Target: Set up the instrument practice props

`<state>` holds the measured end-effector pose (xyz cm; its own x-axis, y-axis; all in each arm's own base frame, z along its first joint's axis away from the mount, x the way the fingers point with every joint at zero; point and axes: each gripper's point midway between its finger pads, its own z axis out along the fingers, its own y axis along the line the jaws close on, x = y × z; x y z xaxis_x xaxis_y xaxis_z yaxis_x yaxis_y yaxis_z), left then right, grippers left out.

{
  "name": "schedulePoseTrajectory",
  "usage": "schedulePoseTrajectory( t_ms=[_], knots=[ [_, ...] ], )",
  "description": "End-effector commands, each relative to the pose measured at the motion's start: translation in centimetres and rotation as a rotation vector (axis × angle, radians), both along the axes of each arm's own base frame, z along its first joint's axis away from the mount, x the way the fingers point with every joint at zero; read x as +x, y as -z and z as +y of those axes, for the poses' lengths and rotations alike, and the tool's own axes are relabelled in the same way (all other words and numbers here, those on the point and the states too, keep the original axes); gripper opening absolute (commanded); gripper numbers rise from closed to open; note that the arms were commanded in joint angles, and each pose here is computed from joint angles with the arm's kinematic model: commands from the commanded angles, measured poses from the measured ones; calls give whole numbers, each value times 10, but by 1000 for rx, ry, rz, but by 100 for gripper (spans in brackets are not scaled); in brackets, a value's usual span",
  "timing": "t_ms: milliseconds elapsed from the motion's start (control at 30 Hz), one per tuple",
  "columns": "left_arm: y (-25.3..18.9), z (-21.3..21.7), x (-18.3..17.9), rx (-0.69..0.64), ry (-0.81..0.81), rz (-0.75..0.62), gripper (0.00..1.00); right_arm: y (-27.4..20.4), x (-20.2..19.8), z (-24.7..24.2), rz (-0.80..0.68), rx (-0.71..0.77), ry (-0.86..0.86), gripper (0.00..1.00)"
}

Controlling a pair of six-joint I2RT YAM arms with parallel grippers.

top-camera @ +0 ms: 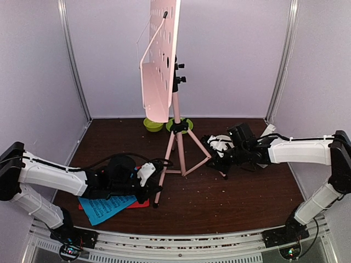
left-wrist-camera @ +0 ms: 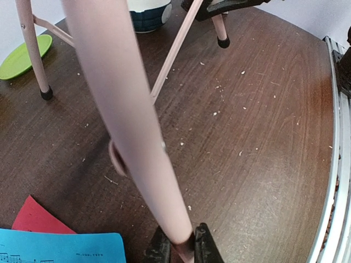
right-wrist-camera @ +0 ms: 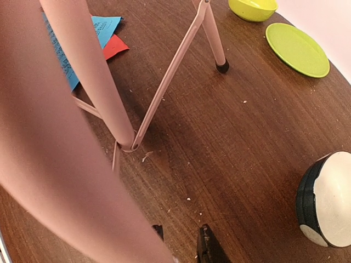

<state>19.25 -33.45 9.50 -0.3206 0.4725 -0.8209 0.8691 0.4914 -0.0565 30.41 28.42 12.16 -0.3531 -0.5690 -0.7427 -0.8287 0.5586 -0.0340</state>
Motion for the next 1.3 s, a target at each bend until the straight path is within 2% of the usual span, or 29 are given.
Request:
schedulePoseTrajectory(
  t_ms=[0, 167, 233, 433, 567, 733, 867, 1033, 1100, 1267],
  knots=[
    [31, 4, -37, 122, 133, 75, 2, 10, 24, -31, 52, -44, 200, 19],
    [22, -2, -32, 97, 114, 70, 5, 10, 15, -33, 59, -24, 195, 48],
    [18, -6, -31, 81, 109, 79, 6, 10, 11, -35, 66, -16, 196, 57],
    [22, -8, -33, 74, 107, 107, 6, 3, 1, -43, 70, 0, 217, 67],
    [21, -12, -41, 74, 134, 112, 10, -7, -4, -49, 68, 43, 259, 76],
    [19, -23, -51, 76, 160, 121, 22, -10, -9, -61, 72, 73, 335, 76],
    [18, -30, -65, 81, 214, 114, 40, -7, -15, -68, 88, 83, 370, 75],
    [-17, -23, -71, -13, 267, 30, 56, -9, -22, -73, 96, 101, 386, 74],
    [-36, -13, -60, -62, 246, -13, 64, -13, -23, -74, 95, 119, 395, 74],
    [-68, 27, 1, -129, 117, -49, 66, -16, -26, -79, 119, 162, 451, 69]
  ],
)
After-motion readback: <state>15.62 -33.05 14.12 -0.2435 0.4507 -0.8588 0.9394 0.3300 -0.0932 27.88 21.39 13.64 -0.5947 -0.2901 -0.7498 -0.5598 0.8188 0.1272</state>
